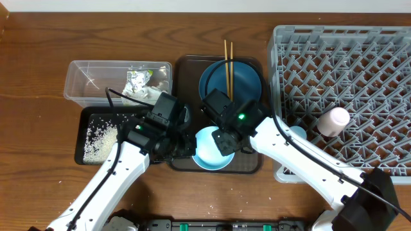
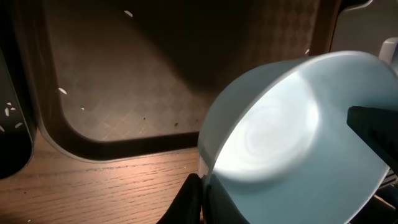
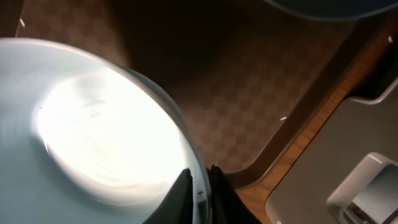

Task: Sort waste into correct bins and load items into the dishwasher rack
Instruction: 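Move the right gripper to the bowl and grasp its rim, then open the left gripper and lift the bowl right with the right gripper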

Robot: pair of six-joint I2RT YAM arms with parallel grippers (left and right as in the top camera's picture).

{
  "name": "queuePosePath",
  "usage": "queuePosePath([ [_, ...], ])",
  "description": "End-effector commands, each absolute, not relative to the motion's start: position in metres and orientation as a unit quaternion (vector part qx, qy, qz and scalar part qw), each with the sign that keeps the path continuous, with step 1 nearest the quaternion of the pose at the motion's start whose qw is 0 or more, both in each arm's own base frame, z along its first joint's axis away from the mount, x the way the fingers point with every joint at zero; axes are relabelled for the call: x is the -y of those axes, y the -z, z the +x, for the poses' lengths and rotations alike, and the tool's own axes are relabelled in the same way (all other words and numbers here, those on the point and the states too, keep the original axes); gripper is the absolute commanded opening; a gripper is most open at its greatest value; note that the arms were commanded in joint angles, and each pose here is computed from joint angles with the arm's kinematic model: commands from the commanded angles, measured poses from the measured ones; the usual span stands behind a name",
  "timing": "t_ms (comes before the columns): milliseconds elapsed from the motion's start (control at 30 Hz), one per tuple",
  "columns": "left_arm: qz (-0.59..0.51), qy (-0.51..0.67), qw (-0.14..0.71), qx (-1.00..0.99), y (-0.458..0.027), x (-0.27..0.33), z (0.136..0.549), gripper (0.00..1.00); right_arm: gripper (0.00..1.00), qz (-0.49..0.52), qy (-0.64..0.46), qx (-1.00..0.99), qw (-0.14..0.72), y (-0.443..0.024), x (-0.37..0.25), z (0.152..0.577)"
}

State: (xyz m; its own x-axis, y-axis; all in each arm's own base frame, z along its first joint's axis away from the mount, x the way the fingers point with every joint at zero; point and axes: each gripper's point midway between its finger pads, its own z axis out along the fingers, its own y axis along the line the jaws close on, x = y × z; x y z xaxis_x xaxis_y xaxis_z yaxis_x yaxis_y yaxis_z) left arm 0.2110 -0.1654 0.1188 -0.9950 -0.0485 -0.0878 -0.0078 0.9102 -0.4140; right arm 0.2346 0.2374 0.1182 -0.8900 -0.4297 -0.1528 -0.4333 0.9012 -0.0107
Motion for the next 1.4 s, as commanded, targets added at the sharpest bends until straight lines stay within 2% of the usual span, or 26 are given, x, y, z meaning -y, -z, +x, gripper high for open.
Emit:
queuePosePath([
  [0,-0.002,0.218,0.057,-0.974,-0.125,0.169,0.216,0.06,0.05,-0.221,-0.009,-0.973,0.068,-0.116,-0.237,0.230],
  [67,-0.002,0.219,0.059,-0.974,-0.125,0.169,0.217,0.06,0.01,-0.221,-0.008,-0.973,0.067,-0.115,-0.236,0.229],
  [300,0.000,0.223,0.068,-0.973,-0.127,0.171,0.220,0.08,0.01,-0.221,-0.007,-0.973,0.066,-0.115,-0.236,0.229],
  [333,0.000,0.223,0.069,-0.972,-0.127,0.172,0.221,0.14,0.01,-0.221,-0.008,-0.973,0.068,-0.116,-0.236,0.230],
  [467,0.003,0.232,0.086,-0.969,-0.130,0.175,0.229,0.55,0.01,-0.220,-0.001,-0.973,0.074,-0.116,-0.234,0.233],
  [500,0.004,0.234,0.091,-0.968,-0.131,0.176,0.231,0.59,0.01,-0.219,0.003,-0.973,0.078,-0.116,-0.233,0.235],
  [633,0.007,0.242,0.110,-0.964,-0.135,0.180,0.239,0.64,0.01,-0.211,0.053,-0.968,0.126,-0.121,-0.221,0.256],
  [833,-0.017,0.221,0.123,-0.967,-0.133,0.162,0.249,0.65,0.01,-0.172,0.115,-0.958,0.198,-0.133,-0.196,0.296],
  [1100,-0.035,0.218,0.127,-0.967,-0.133,0.153,0.255,0.67,0.01,-0.100,0.182,-0.916,0.344,-0.173,-0.166,0.372],
  [1200,-0.035,0.218,0.127,-0.967,-0.133,0.153,0.255,0.84,0.01,-0.098,0.234,-0.885,0.391,-0.197,-0.150,0.396],
  [1367,-0.035,0.218,0.127,-0.967,-0.133,0.153,0.255,0.89,0.01,-0.113,0.344,-0.832,0.421,-0.234,-0.118,0.420],
])
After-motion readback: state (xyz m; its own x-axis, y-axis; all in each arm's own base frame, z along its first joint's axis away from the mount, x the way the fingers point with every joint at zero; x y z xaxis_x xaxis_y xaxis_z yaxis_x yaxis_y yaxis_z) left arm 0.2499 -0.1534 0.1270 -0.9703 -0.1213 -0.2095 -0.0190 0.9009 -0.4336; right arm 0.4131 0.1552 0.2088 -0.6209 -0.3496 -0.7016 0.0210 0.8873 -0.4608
